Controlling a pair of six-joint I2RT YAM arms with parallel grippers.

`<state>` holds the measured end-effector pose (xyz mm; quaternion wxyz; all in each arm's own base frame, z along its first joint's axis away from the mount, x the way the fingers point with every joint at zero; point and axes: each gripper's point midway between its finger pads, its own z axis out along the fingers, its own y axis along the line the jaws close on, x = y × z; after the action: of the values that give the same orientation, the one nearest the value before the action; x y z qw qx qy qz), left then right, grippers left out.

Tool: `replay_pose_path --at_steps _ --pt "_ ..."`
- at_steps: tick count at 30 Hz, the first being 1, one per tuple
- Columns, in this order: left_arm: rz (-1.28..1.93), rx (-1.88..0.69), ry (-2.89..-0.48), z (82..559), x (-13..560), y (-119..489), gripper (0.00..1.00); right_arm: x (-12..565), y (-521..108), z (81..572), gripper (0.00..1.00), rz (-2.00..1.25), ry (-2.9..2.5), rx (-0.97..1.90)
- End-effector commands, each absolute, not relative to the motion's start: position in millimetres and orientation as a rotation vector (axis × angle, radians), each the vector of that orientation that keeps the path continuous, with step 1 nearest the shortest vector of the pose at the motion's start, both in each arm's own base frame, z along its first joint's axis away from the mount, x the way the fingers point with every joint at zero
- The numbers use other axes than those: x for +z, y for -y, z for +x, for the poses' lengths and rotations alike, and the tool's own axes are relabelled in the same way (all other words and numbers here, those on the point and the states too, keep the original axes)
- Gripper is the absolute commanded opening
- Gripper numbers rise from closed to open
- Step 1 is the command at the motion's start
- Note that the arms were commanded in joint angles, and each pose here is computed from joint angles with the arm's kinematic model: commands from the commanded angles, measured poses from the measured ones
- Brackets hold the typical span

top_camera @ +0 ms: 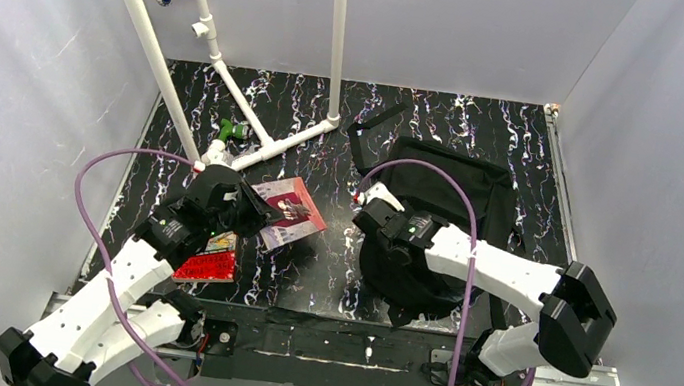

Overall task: Pack the student bag
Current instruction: Place the book in the student bag.

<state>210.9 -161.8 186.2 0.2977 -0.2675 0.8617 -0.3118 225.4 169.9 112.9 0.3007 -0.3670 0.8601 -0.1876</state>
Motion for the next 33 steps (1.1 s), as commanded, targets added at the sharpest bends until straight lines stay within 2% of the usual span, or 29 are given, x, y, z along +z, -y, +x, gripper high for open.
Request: replay_pose_path --at_steps 1,3,7,10,14,18,26,33 --pt "-0.696 -0.928 -2.269 203.1 200.3 168.1 0.0 147.5 -171.0 238.9 0.27 -0.858 -2.212 -0.522" --pt "-0.668 -1.001 -2.253 201.5 208.0 175.9 0.0 167.8 -190.7 245.1 0.02 -0.811 -2.175 -0.386" --pt "-0.602 -1.229 -2.201 202.3 233.6 203.1 0.0 227.8 -248.9 258.8 0.01 -0.703 -2.075 -0.016" --pt "-0.536 -1.32 -2.198 203.2 244.6 217.2 0.0 258.3 -273.4 277.8 0.01 -0.629 -2.021 0.097" --pt "-0.542 -1.372 -2.234 198.7 241.2 223.9 0.0 262.7 -288.3 298.0 0.01 -0.604 -2.032 0.149" --pt "-0.609 -1.449 -2.245 192.7 236.8 228.1 0.0 268.9 -310.0 296.7 0.01 -0.604 -2.019 0.327" --pt "-0.767 -1.29 -2.355 215.1 186.9 232.1 0.0 279.5 -331.7 285.0 0.01 -0.568 -1.997 0.552" --pt "-0.821 -1.189 -2.338 249.1 174.4 266.6 0.0 293.6 -346.6 274.9 0.01 -0.539 -1.989 0.697"
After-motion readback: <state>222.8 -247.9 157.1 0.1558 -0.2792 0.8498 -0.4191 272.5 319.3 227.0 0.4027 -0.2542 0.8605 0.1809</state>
